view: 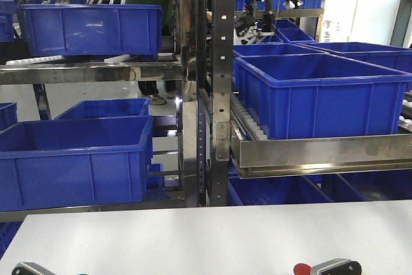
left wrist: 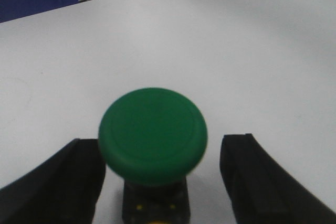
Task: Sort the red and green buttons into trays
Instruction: 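Close the right gripper on the red button and the left on the green button, then lift both held buttons off the table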
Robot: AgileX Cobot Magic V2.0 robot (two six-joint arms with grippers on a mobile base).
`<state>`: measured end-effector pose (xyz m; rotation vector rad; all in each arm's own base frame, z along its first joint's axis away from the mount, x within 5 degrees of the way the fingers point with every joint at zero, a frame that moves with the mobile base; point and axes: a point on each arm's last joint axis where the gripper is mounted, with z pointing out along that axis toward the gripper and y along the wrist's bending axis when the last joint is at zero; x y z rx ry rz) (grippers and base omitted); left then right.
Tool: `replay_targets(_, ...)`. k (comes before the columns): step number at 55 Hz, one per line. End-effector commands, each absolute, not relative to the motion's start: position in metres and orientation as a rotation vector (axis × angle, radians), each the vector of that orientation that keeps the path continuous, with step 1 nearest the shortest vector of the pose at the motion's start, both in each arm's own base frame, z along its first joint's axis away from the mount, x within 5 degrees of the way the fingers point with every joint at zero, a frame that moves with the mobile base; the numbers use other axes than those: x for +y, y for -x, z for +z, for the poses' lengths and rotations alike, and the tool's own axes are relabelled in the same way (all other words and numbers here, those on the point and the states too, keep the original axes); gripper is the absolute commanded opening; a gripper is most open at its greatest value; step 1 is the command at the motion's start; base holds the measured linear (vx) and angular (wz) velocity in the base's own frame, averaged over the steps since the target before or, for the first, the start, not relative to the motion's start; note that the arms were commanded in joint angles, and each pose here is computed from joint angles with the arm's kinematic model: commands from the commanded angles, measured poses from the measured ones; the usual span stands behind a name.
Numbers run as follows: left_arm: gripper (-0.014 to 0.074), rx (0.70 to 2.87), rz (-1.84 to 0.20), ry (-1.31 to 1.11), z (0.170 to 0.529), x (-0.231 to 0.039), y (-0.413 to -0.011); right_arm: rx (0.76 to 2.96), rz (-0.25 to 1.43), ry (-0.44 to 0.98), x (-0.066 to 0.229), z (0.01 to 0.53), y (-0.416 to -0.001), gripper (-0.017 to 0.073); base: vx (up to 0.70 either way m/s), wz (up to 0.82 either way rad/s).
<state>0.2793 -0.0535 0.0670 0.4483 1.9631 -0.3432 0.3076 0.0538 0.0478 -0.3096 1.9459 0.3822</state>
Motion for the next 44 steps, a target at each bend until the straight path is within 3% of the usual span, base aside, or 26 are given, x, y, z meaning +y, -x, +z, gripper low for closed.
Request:
replay_targets(1,0.0488,1.824,-0.350,-0.399,0.086,-0.055,-0.293,1.705,0.410,0.286,0.055,0.079,-0.318,-0.0008,0.00,0.00)
replay_targets(6,0.0337,1.823,-0.353,-0.396,0.087,-0.055,-0.293,1.705,0.410,0.286,0.055,0.079,-0.318,-0.0008,0.00,0.00)
replay_targets(11,0.0092,1.829,-0.354,-0.397,0.086,-0.055,-0.292,1.705,0.409,0.284,0.055,0.079,-0.318,-0.0008,0.00,0.00)
replay_targets(14,-0.0011,1.828,-0.358,-0.392,0.087,-0.055,-0.292,1.705,0.409,0.284,0.055,0.079,-0.318,-0.0008,0.00,0.00)
replay_targets(24,-0.0006,1.777,-0.352,-0.389,0.104,-0.055,-0.294,1.684,0.410,0.293,0.055,0.086,-0.319,-0.0008,0.00,0.00)
replay_targets(33,-0.0004,1.682,-0.311,-0.392,0.152,-0.054,-0.292,1.657,0.411,0.379,0.059,0.115,-0.318,-0.0008,0.00,0.00)
replay_targets(44,-0.0003,1.736,-0.249,-0.323,0.209,-0.045,-0.272,1.702,0.443,0.446,0.063,0.173,-0.306,-0.0008,0.00,0.00)
